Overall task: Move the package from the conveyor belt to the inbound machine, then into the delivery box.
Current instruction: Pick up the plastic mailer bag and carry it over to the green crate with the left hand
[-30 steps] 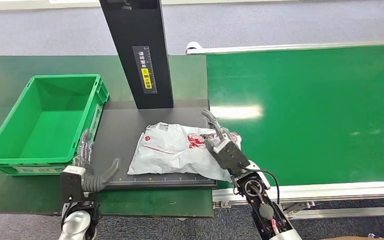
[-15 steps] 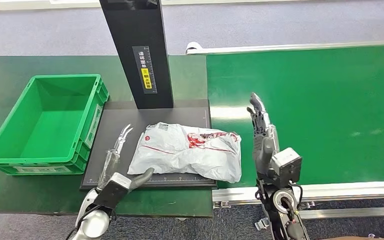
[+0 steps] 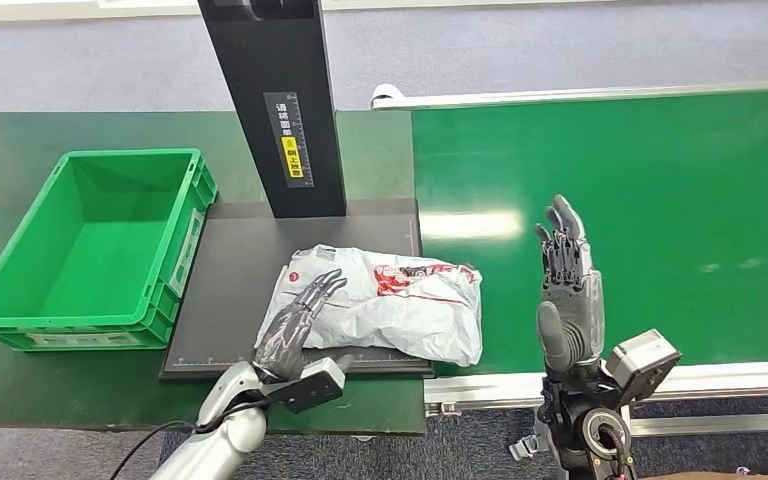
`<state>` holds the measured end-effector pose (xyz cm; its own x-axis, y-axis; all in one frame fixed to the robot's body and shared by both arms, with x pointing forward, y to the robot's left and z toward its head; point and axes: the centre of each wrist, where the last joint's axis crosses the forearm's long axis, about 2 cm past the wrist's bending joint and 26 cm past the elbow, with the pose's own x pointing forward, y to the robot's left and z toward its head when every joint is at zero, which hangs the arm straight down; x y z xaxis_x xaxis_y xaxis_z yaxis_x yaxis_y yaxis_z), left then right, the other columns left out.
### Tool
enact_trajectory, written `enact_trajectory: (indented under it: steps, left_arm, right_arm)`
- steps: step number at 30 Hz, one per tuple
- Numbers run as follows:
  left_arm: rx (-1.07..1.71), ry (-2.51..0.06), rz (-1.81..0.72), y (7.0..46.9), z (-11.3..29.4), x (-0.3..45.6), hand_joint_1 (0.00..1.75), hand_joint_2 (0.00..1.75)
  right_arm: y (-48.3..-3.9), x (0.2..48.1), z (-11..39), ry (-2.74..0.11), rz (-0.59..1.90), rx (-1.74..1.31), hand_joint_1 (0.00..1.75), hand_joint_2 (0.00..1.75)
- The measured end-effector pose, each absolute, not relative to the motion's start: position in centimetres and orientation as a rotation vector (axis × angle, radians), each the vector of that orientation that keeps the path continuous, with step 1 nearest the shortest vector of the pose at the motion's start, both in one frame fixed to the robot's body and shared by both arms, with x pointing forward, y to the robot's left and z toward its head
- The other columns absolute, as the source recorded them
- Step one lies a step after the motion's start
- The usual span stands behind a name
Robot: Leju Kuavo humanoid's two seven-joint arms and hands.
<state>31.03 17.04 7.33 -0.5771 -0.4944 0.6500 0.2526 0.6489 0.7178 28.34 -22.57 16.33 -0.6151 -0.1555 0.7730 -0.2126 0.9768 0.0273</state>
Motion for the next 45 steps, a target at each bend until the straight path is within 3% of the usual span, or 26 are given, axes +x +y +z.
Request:
enact_trajectory:
  steps: [13,14,17,18,45]
  left_arm:
    - [0.210,-1.848,-1.106,16.3,6.2,32.8,0.00,1.75]
    - [0.215,-1.840,-1.106,16.0,6.3,33.0,0.31,1.75]
    - [0.214,-1.805,-1.098,15.1,6.6,33.7,1.62,1.75]
    - [0.211,-1.795,-1.092,14.7,6.6,33.7,1.75,1.75]
    - [0.272,-1.830,-1.006,12.7,7.2,34.4,1.75,1.75]
  right_arm:
    - [-22.0,28.1,16.9,-2.253,0.060,0.282,0.00,1.75]
    - [-22.0,28.1,17.0,-2.256,0.056,0.284,0.00,1.75]
    - [-21.7,28.3,17.4,-2.256,0.047,0.292,0.00,1.75]
    - [-21.6,28.4,17.5,-2.256,0.044,0.294,0.00,1.75]
    - [-21.5,28.6,17.8,-2.254,0.006,0.271,0.00,1.75]
